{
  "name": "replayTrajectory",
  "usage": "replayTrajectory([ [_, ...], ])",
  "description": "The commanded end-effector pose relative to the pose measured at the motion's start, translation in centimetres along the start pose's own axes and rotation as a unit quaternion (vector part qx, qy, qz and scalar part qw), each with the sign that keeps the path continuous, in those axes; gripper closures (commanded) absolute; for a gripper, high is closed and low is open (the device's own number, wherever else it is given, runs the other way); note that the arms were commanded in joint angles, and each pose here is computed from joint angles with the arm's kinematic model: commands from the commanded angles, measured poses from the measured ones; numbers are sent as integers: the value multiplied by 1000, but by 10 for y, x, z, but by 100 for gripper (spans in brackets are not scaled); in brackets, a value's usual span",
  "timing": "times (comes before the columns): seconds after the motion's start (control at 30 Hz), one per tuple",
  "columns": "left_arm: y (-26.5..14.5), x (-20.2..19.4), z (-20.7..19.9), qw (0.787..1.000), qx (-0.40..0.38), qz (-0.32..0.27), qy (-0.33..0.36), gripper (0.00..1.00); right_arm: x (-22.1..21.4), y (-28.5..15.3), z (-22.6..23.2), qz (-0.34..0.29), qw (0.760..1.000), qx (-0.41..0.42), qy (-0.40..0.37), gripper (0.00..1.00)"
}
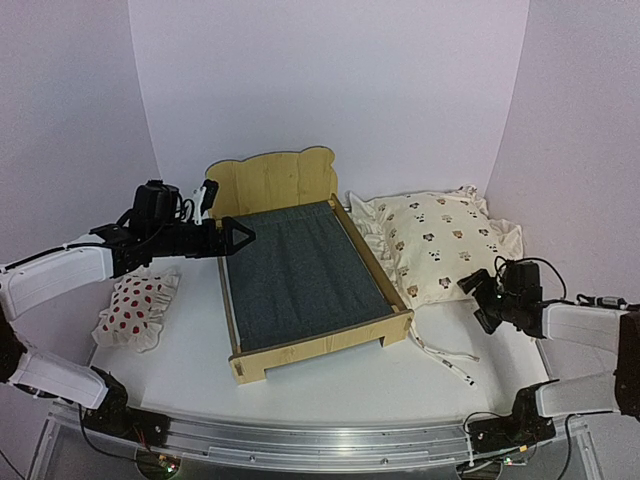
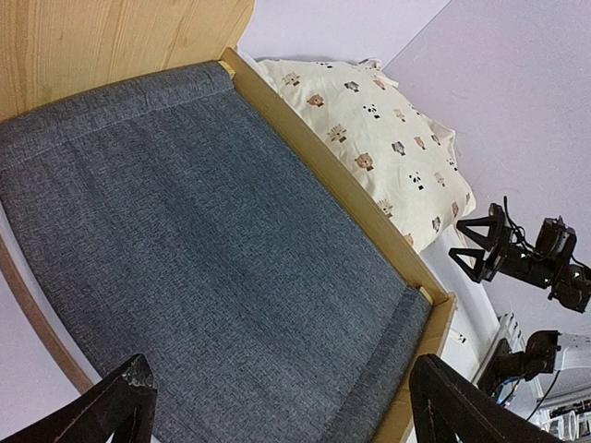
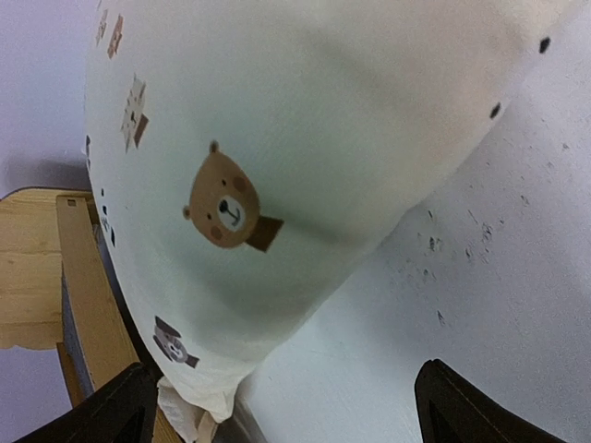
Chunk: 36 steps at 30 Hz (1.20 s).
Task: Set up the pet bed
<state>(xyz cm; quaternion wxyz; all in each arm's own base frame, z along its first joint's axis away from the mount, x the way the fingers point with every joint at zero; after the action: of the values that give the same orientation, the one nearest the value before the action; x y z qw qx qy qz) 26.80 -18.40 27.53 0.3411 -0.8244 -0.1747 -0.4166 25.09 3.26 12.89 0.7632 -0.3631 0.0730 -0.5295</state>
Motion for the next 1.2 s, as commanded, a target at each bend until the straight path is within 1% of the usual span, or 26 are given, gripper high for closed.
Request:
replayTrajectory([
  [0.0, -1, 20, -12, 999, -12, -33, 17, 4, 14, 12, 13, -47, 997, 62, 24, 2],
  [0.23, 5, 20, -16, 999, -15, -27, 20, 5, 26, 46, 12, -53, 993, 85, 67, 2],
  [0.4, 7, 20, -18, 999, -12, -24, 24, 5, 31, 67, 15, -44, 990, 107, 76, 2],
  [0.47, 8, 20, -19, 999, -11, -23, 25, 6, 32, 74, 16, -42, 990, 115, 77, 4],
  [0.53, 9, 20, -19, 999, -11, -22, 26, 6, 33, 78, 16, -41, 989, 120, 76, 12],
  [0.57, 10, 20, -19, 999, -11, -21, 26, 6, 33, 79, 17, -41, 989, 124, 76, 19],
  [0.63, 11, 20, -19, 999, -9, -21, 27, 7, 35, 81, 20, -41, 988, 132, 72, 38],
  [0.73, 11, 19, -20, 999, -9, -19, 28, 9, 40, 80, 31, -42, 986, 153, 58, 75],
  [0.77, 11, 19, -20, 999, -8, -19, 29, 10, 44, 77, 40, -44, 984, 166, 49, 85],
  [0.8, 12, 19, -20, 999, -9, -19, 30, 10, 47, 74, 48, -44, 982, 180, 41, 93],
  [0.83, 12, 20, -20, 999, -9, -19, 30, 11, 50, 71, 57, -43, 980, 194, 31, 98],
  [0.87, 12, 20, -21, 999, -10, -19, 31, 11, 52, 67, 66, -40, 977, 208, 21, 100],
  [0.93, 12, 21, -22, 999, -12, -20, 33, 12, 59, 57, 89, -33, 972, 232, -5, 100],
  [1.07, 11, 25, -26, 999, -19, -24, 40, 14, 69, 36, 132, 7, 967, 250, -53, 100],
  [1.17, 12, 28, -30, 998, -29, -26, 43, 15, 77, 8, 166, 13, 956, 279, -90, 100],
])
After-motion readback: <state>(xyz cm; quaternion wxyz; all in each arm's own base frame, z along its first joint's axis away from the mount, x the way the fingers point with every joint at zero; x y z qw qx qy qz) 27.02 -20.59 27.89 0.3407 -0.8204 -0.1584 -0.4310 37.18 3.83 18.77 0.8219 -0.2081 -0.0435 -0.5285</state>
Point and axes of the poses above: each gripper's point midway between its finger pads, its own y axis out along the fingers, its own z axis along the line the jaws close on, x = y × z, the point moved 9 cm from there along -y, back along the fingers, and after that the axes turned 7 degrees about y, right-handed, at the moved point
